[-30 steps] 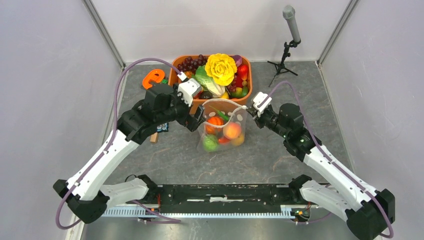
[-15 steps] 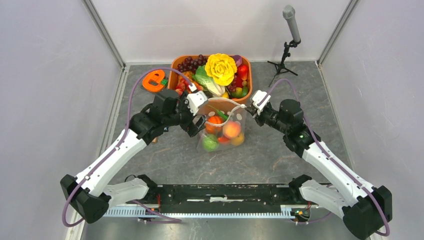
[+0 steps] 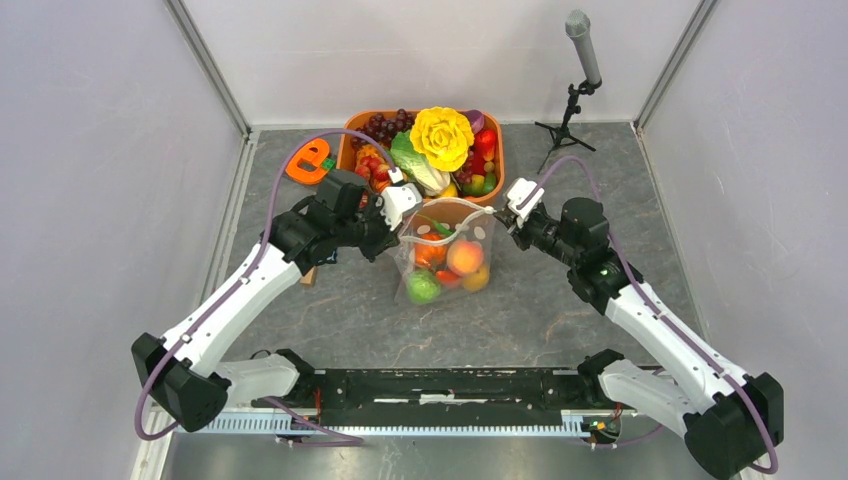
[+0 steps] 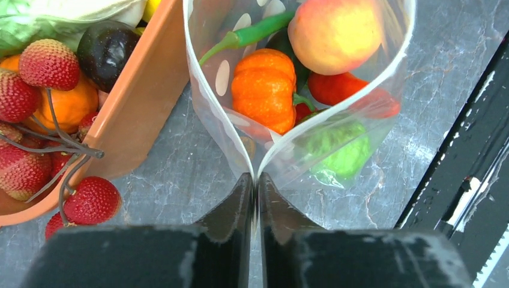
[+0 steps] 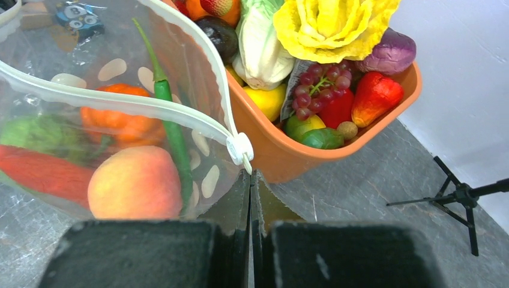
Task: Place the food in the zip-top bag and seal the zipper
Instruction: Zip the zipper food storage bag at the center of the board.
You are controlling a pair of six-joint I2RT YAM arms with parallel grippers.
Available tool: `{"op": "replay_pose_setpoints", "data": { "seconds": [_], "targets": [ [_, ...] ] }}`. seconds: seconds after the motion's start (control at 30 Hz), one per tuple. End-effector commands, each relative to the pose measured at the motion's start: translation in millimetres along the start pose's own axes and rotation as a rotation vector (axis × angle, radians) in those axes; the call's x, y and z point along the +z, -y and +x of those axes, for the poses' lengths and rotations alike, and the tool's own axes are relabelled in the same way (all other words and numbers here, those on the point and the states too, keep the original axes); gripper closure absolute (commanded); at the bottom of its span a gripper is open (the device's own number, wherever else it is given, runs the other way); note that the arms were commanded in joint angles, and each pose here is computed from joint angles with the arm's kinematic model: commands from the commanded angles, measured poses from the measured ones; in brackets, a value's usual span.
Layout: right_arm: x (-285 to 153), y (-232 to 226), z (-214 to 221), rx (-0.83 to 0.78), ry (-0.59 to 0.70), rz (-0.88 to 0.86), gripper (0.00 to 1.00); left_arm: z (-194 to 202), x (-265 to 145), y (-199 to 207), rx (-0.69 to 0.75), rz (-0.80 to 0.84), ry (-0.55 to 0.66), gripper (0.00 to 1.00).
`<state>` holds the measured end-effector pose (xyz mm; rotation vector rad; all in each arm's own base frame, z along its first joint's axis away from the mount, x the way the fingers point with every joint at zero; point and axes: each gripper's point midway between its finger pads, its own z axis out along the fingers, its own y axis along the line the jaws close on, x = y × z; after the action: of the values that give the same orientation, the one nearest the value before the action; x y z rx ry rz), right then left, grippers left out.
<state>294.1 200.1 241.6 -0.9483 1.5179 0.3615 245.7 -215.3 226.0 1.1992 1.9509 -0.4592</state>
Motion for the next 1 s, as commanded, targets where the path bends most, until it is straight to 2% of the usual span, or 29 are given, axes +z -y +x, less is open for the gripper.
{"op": "replay_pose_setpoints", "data": {
  "seconds": [0.0,0.07,0.47,0.7,0.73,0.77,0.8,0.87,0.97],
  "targets": [
    [-7,21,-25,-0.016,0.069,0.093,1.00,-7,-11,-7,0.028,-0.028,-0.005,0.90],
    [-9,23,-24,-0.015,0.072,0.106,1.00,-10,-14,-11,0.031,-0.051,0.003,0.98],
    [-25,32,-14,-0.028,0.030,0.168,1.00,-2,-39,-45,0.030,-0.286,-0.031,0.98],
    [-15,12,-19,0.039,0.105,0.069,0.98,-12,-30,-29,0.047,-0.168,-0.008,0.98],
    [-12,7,-18,0.034,0.111,0.038,0.94,-11,-30,-28,0.045,-0.167,-0.009,0.98],
    [-7,7,-15,0.033,0.108,0.029,0.82,-12,-31,-27,0.047,-0.165,-0.004,0.98],
    [-2,9,-10,0.060,0.098,0.041,0.65,-12,-31,-27,0.049,-0.164,0.002,0.98],
    [8,7,-5,0.068,0.083,0.002,0.50,-13,-33,-27,0.054,-0.169,0.009,0.98],
    [14,1,-11,0.058,0.140,-0.081,0.30,-14,-35,-28,0.059,-0.178,0.022,0.98]
  ]
}}
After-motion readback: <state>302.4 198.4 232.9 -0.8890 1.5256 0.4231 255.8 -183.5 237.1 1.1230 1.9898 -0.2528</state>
